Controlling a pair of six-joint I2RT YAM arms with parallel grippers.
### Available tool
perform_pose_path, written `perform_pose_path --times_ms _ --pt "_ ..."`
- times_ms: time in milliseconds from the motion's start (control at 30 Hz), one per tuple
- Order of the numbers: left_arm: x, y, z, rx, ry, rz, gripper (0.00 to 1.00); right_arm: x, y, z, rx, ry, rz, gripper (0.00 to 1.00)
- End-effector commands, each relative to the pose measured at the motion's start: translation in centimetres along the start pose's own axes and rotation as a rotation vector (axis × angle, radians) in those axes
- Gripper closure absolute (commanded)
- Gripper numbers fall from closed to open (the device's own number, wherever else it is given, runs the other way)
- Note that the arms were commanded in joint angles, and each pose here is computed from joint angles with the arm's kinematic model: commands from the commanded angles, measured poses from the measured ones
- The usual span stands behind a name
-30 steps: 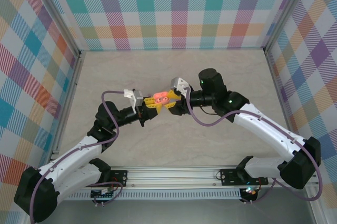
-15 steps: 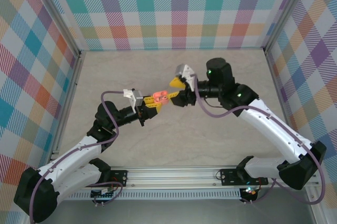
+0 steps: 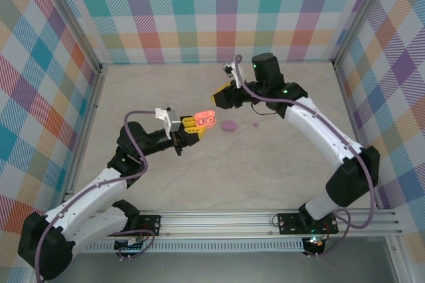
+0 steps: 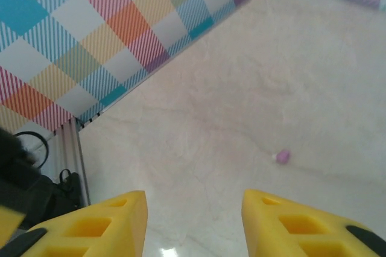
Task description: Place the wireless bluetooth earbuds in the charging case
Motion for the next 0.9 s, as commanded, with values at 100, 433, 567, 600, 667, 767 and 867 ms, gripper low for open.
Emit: perform_pose_path --times_ms 100,433,567,600,667,767,867 --pt "0.4 -1.1 -0.4 0.061 0.040 -0.011 1.00 0.8 0.0 2.7 0.103 -0.146 0.055 0.57" --pt "0.6 -0.3 0.7 0.044 -0.020 0.016 1.00 0.2 2.1 5.7 0.065 -0.305 0.102 0.61" --pt "0.8 0.1 0.9 0.025 -0.025 0.026 1.00 -0.3 2.6 5.8 0.048 -0.295 0.093 0.61" --pt "0.9 0.2 1.0 0.019 -0.028 0.029 1.00 -0.5 2.7 5.9 0.040 -0.293 0.089 0.61" --pt "0.9 0.4 1.1 0.015 -0.034 0.031 1.00 -0.9 2.7 6.1 0.026 -0.290 0.082 0.60" --pt "0.9 0.6 1.3 0.007 -0.043 0.030 1.00 -1.3 2.7 6.3 0.004 -0.279 0.073 0.60" --pt "1.0 0.8 1.3 -0.005 -0.048 0.033 1.00 -1.6 2.8 6.2 -0.019 -0.259 0.066 0.59"
Point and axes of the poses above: each hand's point on the last joint's axis, 136 mm out from that joint toward the fingers, its own x axis out along the fingers, its own z axis along the line the jaws close on, y = z × x, the point moved 2 cm from there along -x, back along the fingers, and after that the axes turned 10 degrees about x, right-handed, at the moved point
